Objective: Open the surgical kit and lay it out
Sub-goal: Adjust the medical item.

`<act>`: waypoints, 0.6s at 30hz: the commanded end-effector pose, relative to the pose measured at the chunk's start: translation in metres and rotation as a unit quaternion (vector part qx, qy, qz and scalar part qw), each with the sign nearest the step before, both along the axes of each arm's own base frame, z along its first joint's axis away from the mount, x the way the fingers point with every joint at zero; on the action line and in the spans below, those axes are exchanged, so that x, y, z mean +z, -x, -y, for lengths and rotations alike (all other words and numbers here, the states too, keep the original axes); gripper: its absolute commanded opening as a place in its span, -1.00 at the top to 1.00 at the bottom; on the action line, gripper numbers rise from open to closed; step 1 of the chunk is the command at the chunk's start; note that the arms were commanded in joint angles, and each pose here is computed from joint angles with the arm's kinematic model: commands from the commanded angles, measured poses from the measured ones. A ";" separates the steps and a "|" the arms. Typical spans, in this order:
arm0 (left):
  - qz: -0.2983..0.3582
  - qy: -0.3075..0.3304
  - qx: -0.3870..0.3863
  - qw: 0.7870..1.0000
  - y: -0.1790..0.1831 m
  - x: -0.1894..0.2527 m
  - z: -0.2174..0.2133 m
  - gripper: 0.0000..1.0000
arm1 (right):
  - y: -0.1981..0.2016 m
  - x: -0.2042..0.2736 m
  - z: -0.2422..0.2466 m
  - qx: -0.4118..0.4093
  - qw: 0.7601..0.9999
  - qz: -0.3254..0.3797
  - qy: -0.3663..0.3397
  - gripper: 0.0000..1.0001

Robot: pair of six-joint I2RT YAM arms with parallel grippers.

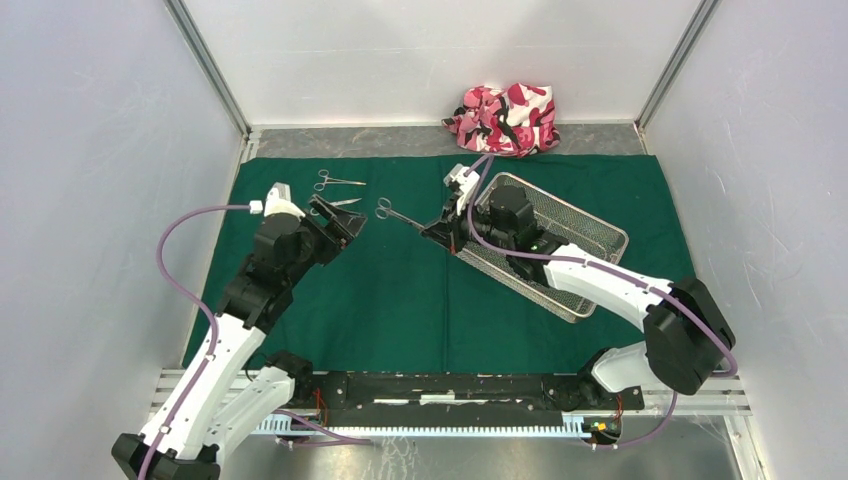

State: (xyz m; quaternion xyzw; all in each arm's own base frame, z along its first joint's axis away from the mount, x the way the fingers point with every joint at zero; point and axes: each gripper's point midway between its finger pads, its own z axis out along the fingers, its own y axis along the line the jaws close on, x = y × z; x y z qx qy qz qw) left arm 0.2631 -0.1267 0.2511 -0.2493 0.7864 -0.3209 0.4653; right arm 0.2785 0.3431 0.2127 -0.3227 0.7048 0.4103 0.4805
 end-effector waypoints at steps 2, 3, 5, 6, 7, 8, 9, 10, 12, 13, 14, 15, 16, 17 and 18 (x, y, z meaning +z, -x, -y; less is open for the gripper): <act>-0.056 0.177 -0.053 0.981 0.005 0.007 0.047 -0.58 | -0.003 0.026 -0.020 0.003 0.999 0.040 -0.015 1.00; -0.060 0.217 -0.065 0.972 0.004 0.009 0.057 -0.56 | 0.000 0.026 -0.025 0.004 0.999 0.037 -0.019 1.00; -0.047 0.266 -0.068 0.960 -0.002 0.016 0.065 -0.55 | 0.004 0.027 -0.033 0.009 0.999 0.034 -0.024 1.00; -0.038 0.272 -0.060 0.960 -0.006 0.018 0.063 -0.55 | 0.005 0.028 -0.037 0.012 0.999 0.033 -0.026 1.00; -0.029 0.272 -0.050 0.960 -0.009 0.020 0.061 -0.55 | 0.006 0.028 -0.040 0.013 0.999 0.033 -0.026 1.00; -0.018 0.273 -0.043 0.961 -0.010 0.023 0.059 -0.53 | 0.006 0.028 -0.043 0.011 0.999 0.032 -0.026 1.00; -0.015 0.272 -0.035 0.961 -0.012 0.023 0.057 -0.47 | 0.005 0.027 -0.044 0.006 0.999 0.030 -0.025 1.00; -0.018 0.272 -0.027 0.962 -0.012 0.021 0.055 -0.37 | 0.006 0.028 -0.046 0.005 0.999 0.028 -0.026 1.00; -0.027 0.275 -0.017 0.961 -0.013 0.014 0.056 -0.20 | 0.006 0.029 -0.048 -0.001 0.999 0.026 -0.029 1.00; -0.034 0.277 -0.014 0.960 -0.013 0.010 0.056 -0.11 | 0.006 0.028 -0.050 -0.003 0.999 0.024 -0.029 1.00; -0.039 0.279 -0.013 0.959 -0.013 0.007 0.058 -0.05 | 0.006 0.029 -0.051 -0.003 0.999 0.023 -0.031 1.00; -0.042 0.279 -0.013 0.959 -0.013 0.004 0.059 -0.01 | 0.007 0.029 -0.053 -0.001 0.999 0.022 -0.032 1.00; -0.044 0.279 -0.012 0.959 -0.013 0.001 0.060 0.03 | 0.008 0.029 -0.055 0.001 0.999 0.022 -0.032 1.00; -0.044 0.278 -0.012 0.960 -0.013 0.000 0.061 0.08 | 0.007 0.029 -0.056 0.001 0.999 0.021 -0.032 1.00; -0.042 0.276 -0.012 0.960 -0.013 -0.001 0.062 0.12 | 0.008 0.029 -0.058 0.001 0.999 0.021 -0.032 1.00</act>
